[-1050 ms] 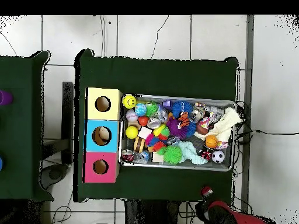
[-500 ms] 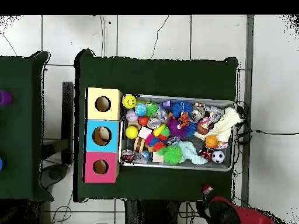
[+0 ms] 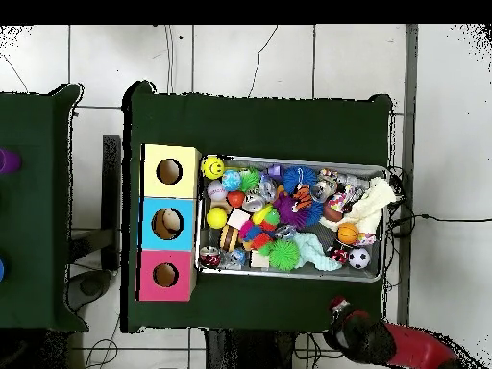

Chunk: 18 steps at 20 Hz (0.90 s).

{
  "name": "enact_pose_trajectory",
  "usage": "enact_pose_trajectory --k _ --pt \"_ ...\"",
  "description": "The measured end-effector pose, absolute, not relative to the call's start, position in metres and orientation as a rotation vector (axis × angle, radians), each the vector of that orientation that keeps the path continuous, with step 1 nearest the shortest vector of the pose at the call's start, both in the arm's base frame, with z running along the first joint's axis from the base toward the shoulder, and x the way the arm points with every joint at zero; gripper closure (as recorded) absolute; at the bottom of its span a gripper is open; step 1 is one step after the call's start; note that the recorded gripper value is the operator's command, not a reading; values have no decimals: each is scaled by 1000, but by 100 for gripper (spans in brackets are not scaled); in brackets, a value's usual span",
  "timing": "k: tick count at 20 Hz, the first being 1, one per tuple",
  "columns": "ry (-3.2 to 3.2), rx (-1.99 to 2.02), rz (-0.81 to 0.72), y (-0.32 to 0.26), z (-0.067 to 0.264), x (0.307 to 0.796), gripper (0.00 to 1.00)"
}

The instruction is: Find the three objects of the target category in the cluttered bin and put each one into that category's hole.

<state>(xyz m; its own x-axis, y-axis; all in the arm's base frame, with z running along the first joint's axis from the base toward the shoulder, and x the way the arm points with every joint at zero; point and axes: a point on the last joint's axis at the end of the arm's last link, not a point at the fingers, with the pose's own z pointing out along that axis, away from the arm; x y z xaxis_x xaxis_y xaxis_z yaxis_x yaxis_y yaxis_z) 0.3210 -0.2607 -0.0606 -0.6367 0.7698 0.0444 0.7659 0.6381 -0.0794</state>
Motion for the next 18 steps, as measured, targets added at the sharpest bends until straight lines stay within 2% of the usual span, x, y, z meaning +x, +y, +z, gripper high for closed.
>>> enact_pose_trajectory --k 8,18 --pt "-2639 -1319 88 -245 -50 353 100" --pt "-2478 -1338 147 -232 6 396 100"
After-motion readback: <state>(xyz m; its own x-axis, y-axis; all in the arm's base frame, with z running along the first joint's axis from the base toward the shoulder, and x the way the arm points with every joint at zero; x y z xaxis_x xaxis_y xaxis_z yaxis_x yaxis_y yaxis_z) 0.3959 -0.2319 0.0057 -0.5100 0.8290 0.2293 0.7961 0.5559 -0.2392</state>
